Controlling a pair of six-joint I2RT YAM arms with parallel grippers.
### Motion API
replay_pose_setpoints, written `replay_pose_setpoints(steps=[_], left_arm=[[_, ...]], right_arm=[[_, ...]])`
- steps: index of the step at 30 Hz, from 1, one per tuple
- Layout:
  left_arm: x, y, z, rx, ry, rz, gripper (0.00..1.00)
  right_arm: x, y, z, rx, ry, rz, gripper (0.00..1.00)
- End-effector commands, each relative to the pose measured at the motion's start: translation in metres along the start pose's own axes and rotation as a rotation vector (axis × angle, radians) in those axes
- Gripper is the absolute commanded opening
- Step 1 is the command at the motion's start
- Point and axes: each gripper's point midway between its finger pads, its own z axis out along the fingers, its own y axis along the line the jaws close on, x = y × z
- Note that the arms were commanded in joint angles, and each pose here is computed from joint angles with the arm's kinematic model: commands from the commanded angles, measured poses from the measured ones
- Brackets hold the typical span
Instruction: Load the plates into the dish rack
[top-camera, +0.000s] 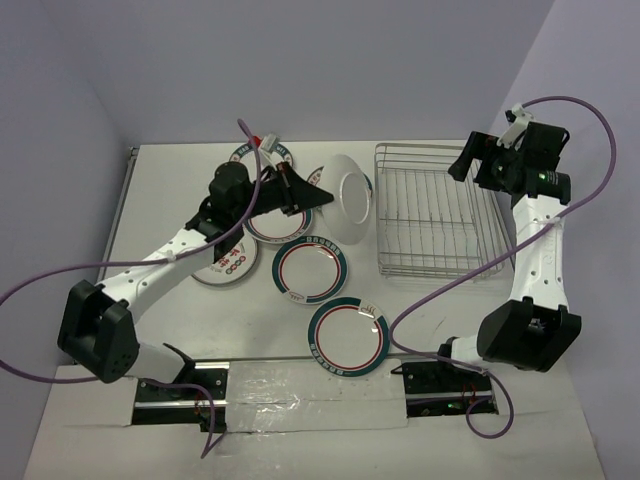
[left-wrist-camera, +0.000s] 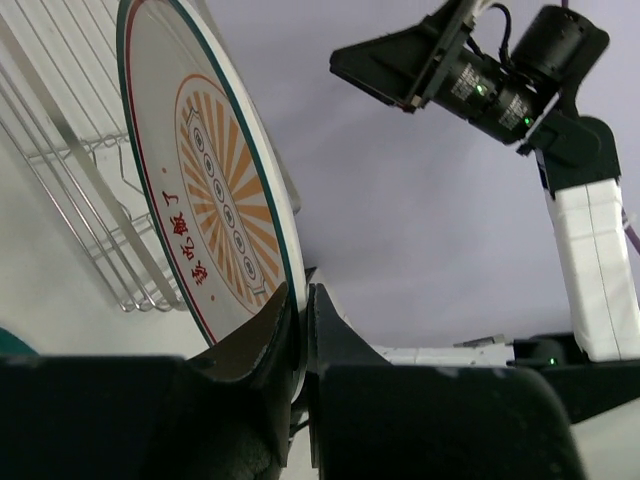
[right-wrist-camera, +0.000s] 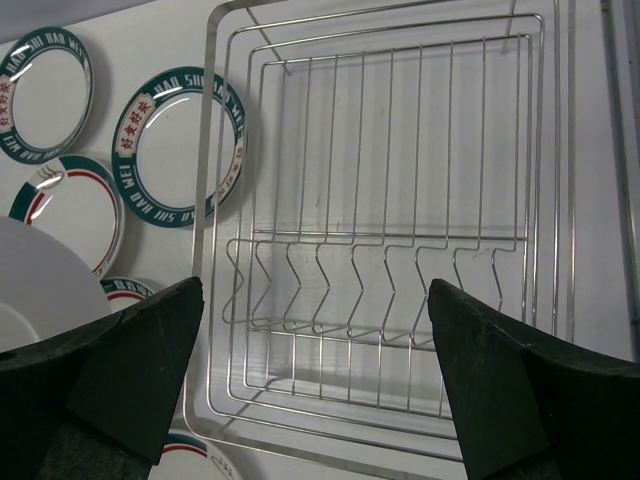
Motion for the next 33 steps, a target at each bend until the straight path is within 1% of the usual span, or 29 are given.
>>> replay_pose_setpoints(steps=[1,6,11,18,22,28,33], left_arm=[[-0.040,-0.043,0.017,0.112,-0.135,0.041,0.00],[-0.025,-0.041,0.049,0.112,-0.058,-0.005,0.00],[-0.027,-0.030,0.068,0.090,-0.040,0.001,0.00],[-0.014,-0.006,0.085,0.031,-0.027,-0.034,0.00],[-0.014,0.007,0.093,0.003,-0.037,-0.052,0.00],[-0.005,0.015,0.105,0.002,-0.005,-0.060,0.00],[0.011,0.034,0.111,-0.034,0.019,-0.099,0.00]], right_arm=[[-0.019,0.006,-0.023,0.007,-0.073,-0.022,1.00],[-0.022,0.004,-0.020,0.010,-0.070,-0.014,1.00],[-0.024,0.004,-0.024,0.019,-0.082,-0.024,1.00],[-0.022,0.002,-0.021,0.017,-0.074,-0.024,1.00],[-0.022,0.001,-0.021,0.019,-0.079,-0.030,1.00],[-0.017,-0.002,-0.020,0.027,-0.072,-0.033,1.00],[-0.017,-0.004,-0.021,0.033,-0.073,-0.037,1.00]])
